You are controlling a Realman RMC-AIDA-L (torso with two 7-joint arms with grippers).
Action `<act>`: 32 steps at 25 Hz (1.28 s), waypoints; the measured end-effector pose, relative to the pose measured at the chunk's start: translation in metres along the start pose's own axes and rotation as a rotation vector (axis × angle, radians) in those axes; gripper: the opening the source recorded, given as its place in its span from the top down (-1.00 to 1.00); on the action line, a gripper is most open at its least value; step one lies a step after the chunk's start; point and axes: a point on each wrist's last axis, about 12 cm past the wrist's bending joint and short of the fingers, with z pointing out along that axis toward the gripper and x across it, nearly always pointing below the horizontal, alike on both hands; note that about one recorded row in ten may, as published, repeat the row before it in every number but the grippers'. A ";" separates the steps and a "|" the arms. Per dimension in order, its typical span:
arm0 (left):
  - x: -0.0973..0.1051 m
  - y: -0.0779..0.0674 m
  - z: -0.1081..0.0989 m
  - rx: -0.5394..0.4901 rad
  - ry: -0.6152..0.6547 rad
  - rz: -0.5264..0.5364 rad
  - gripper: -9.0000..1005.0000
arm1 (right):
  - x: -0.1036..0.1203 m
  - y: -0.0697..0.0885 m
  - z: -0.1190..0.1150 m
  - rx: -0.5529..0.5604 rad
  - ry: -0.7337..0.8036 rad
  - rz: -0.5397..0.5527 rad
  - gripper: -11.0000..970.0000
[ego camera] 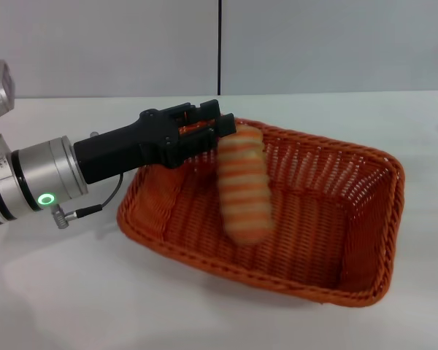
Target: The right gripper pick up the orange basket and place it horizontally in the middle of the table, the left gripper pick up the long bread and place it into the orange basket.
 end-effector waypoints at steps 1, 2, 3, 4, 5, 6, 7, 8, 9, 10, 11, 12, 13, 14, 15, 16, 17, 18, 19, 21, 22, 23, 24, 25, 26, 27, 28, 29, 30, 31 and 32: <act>0.000 0.000 -0.001 0.001 0.000 0.000 0.22 | 0.000 0.000 0.000 -0.001 -0.001 0.000 -0.12; 0.000 0.000 -0.001 0.002 0.000 0.000 0.13 | 0.000 0.000 0.000 -0.003 -0.002 0.000 -0.12; 0.000 -0.001 -0.001 0.003 -0.001 0.000 0.04 | -0.001 0.000 0.001 -0.004 -0.003 0.000 -0.12; 0.000 -0.001 -0.002 0.004 -0.003 0.000 -0.06 | -0.001 0.001 0.001 -0.006 -0.005 0.000 -0.12; 0.000 -0.001 -0.003 0.006 -0.009 0.000 -0.15 | -0.001 0.001 0.001 -0.006 -0.006 0.000 -0.12; -0.001 -0.001 -0.004 0.007 -0.017 0.000 -0.25 | -0.001 0.001 0.001 -0.006 -0.009 0.001 -0.12; -0.002 -0.002 -0.007 0.002 -0.036 -0.001 -0.31 | -0.001 0.001 0.001 -0.005 -0.013 0.003 -0.12; -0.002 -0.002 -0.009 -0.005 -0.056 0.000 -0.37 | -0.001 0.001 0.002 -0.003 -0.019 0.006 -0.13; -0.003 -0.002 -0.013 -0.016 -0.079 0.002 -0.43 | -0.001 0.001 0.001 0.004 -0.031 0.010 -0.13; -0.003 -0.002 -0.017 -0.032 -0.112 0.009 -0.49 | -0.001 0.001 0.000 0.011 -0.044 0.017 -0.12; -0.003 -0.002 -0.022 -0.048 -0.143 0.017 -0.55 | -0.001 0.001 -0.001 0.021 -0.059 0.025 -0.12; -0.002 -0.003 -0.028 -0.067 -0.184 0.028 -0.61 | -0.001 0.001 -0.003 0.032 -0.072 0.032 -0.12; -0.002 -0.004 -0.033 -0.081 -0.215 0.039 -0.60 | -0.001 0.000 -0.004 0.042 -0.085 0.039 -0.12; -0.002 -0.006 -0.040 -0.099 -0.256 0.056 -0.60 | -0.001 0.000 -0.006 0.056 -0.098 0.048 -0.12; -0.001 -0.008 -0.047 -0.118 -0.299 0.079 -0.60 | 0.000 -0.001 -0.008 0.067 -0.112 0.054 -0.12; 0.000 -0.011 -0.055 -0.136 -0.341 0.112 -0.60 | -0.001 -0.001 -0.011 0.080 -0.128 0.059 -0.12; 0.000 -0.011 -0.055 -0.136 -0.341 0.112 -0.60 | 0.000 -0.001 -0.013 0.089 -0.141 0.061 -0.12; 0.002 -0.015 -0.064 -0.153 -0.380 0.152 -0.60 | 0.000 -0.001 -0.016 0.100 -0.154 0.060 -0.12; 0.004 -0.020 -0.072 -0.172 -0.412 0.194 -0.60 | 0.001 -0.001 -0.019 0.109 -0.164 0.057 -0.12; 0.007 -0.022 -0.081 -0.202 -0.435 0.220 -0.60 | 0.003 0.000 -0.021 0.120 -0.170 0.044 -0.12; 0.007 -0.022 -0.081 -0.202 -0.435 0.220 -0.60 | 0.005 0.001 -0.022 0.123 -0.170 0.038 -0.12; 0.009 -0.024 -0.087 -0.230 -0.454 0.241 -0.60 | 0.006 0.001 -0.023 0.126 -0.171 0.036 -0.13; 0.017 -0.030 -0.099 -0.313 -0.527 0.301 -0.60 | 0.006 0.001 -0.023 0.129 -0.174 0.037 -0.13; 0.018 -0.032 -0.101 -0.333 -0.551 0.320 -0.60 | 0.007 0.001 -0.023 0.134 -0.179 0.039 -0.13; 0.022 -0.035 -0.104 -0.363 -0.577 0.352 -0.60 | 0.007 0.001 -0.024 0.142 -0.190 0.041 -0.12; 0.022 -0.035 -0.104 -0.363 -0.577 0.352 -0.60 | 0.007 0.001 -0.026 0.152 -0.202 0.043 -0.12; 0.027 -0.041 -0.107 -0.415 -0.620 0.413 -0.60 | 0.008 0.001 -0.027 0.163 -0.217 0.042 -0.12; 0.029 -0.043 -0.109 -0.446 -0.638 0.455 -0.60 | 0.008 0.001 -0.029 0.172 -0.233 0.037 -0.12; 0.033 -0.047 -0.111 -0.490 -0.655 0.505 -0.60 | 0.009 0.001 -0.031 0.185 -0.252 0.033 -0.13; 0.033 -0.047 -0.112 -0.507 -0.660 0.520 -0.60 | 0.010 0.002 -0.033 0.198 -0.270 0.027 -0.13; 0.036 -0.049 -0.115 -0.540 -0.670 0.533 -0.60 | 0.011 0.003 -0.034 0.209 -0.286 0.023 -0.13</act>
